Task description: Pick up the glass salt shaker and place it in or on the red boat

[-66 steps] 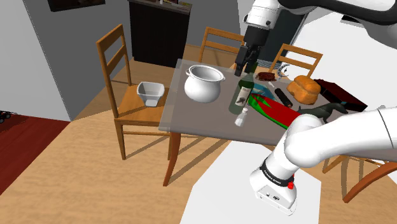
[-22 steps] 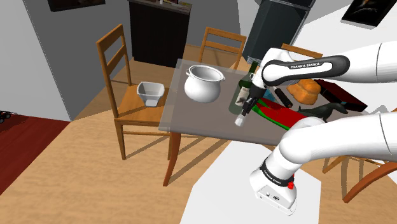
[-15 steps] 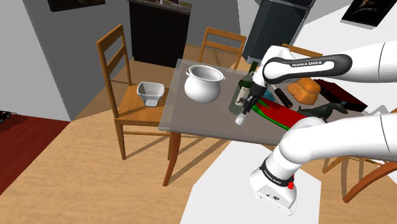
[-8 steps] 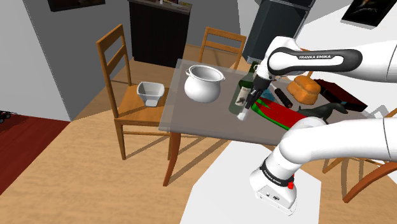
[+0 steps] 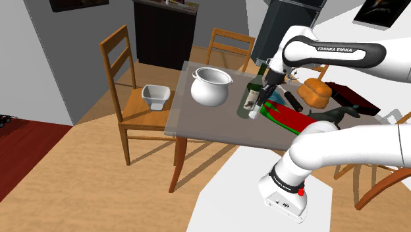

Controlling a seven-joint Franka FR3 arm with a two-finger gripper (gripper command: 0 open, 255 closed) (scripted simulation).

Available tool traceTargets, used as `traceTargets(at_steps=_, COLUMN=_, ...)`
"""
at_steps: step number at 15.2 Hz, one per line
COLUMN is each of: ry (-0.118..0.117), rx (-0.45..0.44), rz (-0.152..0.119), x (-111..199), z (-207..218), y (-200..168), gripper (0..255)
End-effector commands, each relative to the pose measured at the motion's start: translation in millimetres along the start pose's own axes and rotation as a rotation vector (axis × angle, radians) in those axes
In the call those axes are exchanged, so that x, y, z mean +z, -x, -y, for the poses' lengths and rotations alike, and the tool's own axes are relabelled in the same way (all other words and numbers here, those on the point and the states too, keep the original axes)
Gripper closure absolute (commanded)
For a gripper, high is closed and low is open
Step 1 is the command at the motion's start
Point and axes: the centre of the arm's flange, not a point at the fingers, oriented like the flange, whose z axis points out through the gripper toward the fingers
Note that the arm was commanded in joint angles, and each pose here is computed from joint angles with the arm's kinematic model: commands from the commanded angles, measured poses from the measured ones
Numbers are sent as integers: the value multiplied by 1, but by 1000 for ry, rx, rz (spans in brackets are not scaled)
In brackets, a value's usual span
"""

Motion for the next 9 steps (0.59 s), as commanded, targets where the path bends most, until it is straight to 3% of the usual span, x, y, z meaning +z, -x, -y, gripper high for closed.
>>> traceTargets(at_steps=1, ry=0, rx=0, rz=0, x=-11, z=1, y=-1, gripper=255)
traceTargets(at_steps=9, ry=0, rx=0, rz=0, x=-53, z=5, y=-1, gripper=255)
